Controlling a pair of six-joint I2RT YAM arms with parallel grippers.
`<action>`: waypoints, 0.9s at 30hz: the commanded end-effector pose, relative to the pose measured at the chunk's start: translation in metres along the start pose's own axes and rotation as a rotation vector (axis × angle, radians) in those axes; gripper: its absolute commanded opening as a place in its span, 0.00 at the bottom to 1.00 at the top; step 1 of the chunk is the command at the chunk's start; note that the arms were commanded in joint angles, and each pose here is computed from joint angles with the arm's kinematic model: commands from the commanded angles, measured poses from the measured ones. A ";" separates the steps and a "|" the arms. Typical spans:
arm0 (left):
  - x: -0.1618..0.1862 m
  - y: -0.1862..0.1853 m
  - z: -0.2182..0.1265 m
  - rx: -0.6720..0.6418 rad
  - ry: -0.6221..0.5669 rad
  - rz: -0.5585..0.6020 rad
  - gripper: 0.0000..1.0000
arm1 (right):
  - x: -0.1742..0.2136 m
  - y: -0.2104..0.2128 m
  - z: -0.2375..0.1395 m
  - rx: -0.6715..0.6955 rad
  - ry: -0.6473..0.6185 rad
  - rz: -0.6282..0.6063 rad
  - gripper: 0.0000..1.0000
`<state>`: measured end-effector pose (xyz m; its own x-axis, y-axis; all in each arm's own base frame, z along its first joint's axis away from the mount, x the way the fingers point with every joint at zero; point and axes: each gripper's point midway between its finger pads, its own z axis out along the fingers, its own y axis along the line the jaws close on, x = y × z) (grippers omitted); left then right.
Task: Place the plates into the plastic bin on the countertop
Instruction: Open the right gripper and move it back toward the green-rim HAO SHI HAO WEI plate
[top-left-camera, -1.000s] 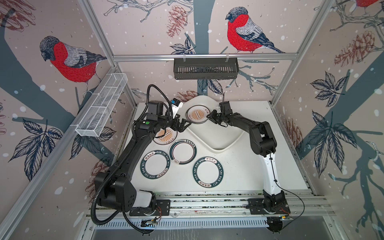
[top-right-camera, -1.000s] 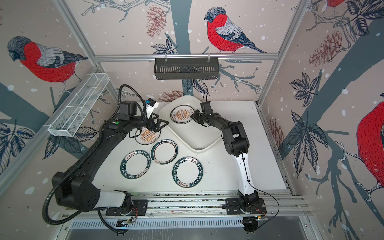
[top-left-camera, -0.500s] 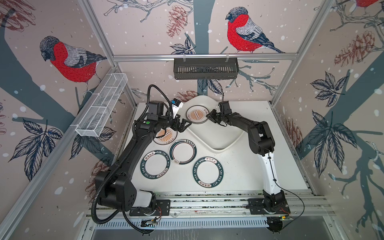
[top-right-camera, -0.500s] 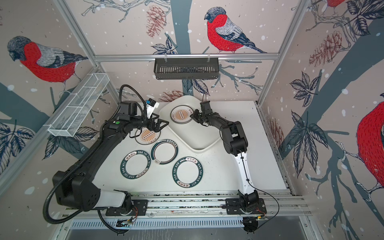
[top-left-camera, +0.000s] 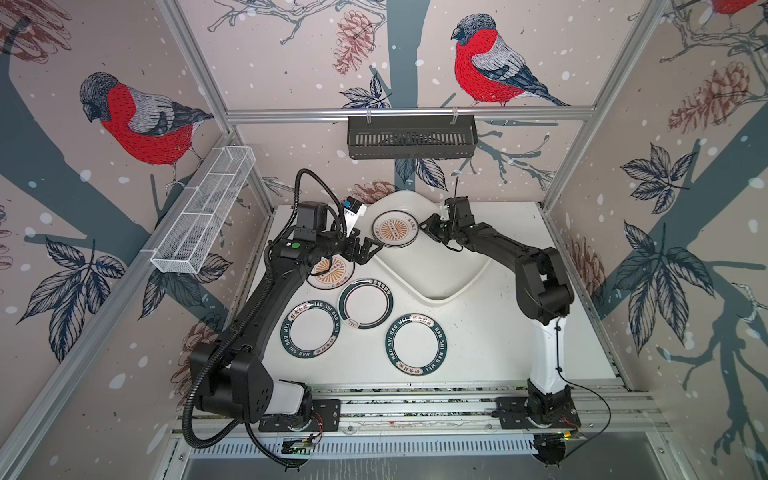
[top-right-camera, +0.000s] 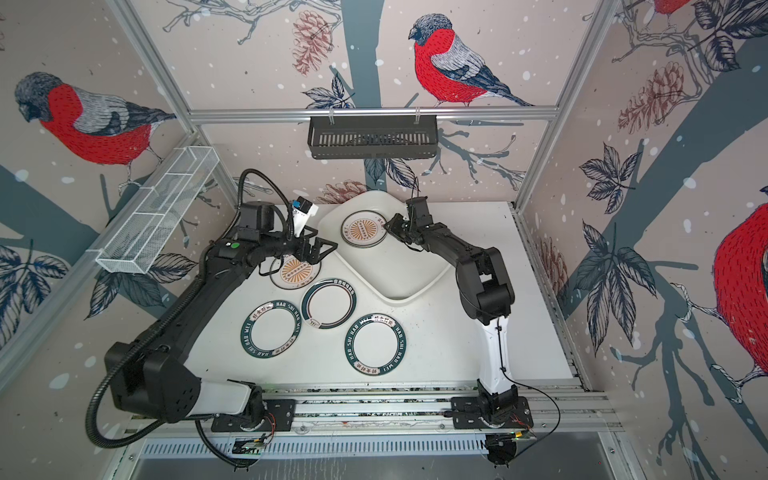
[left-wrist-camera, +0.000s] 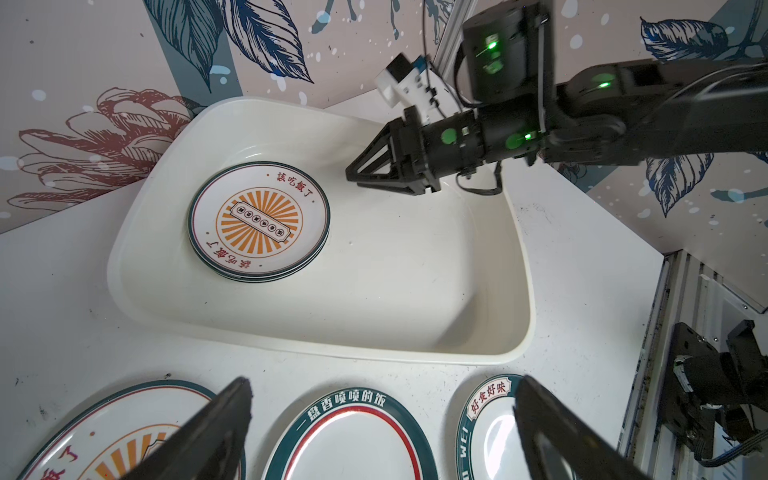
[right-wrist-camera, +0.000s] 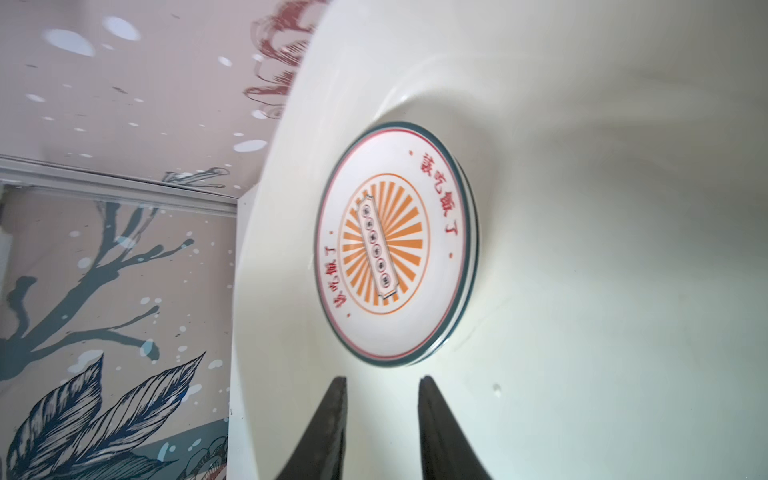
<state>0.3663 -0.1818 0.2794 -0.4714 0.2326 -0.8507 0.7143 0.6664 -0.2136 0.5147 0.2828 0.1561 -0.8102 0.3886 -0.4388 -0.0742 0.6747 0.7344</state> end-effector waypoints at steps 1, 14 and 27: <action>0.000 0.000 0.000 -0.003 0.004 0.018 0.98 | -0.006 0.014 -0.037 0.014 -0.070 -0.120 0.34; 0.002 -0.001 0.006 0.029 0.009 -0.007 0.98 | 0.102 0.007 -0.194 -0.069 -0.055 -0.207 0.41; 0.006 -0.005 0.009 0.063 0.021 -0.005 0.98 | 0.184 -0.015 -0.245 -0.148 0.001 -0.166 0.42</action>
<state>0.3682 -0.1864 0.2674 -0.5003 0.2360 -0.8331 0.7201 0.6476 -0.2491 0.2358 0.1896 0.1985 -0.7562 0.2799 -0.5914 -0.3079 0.6453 0.6991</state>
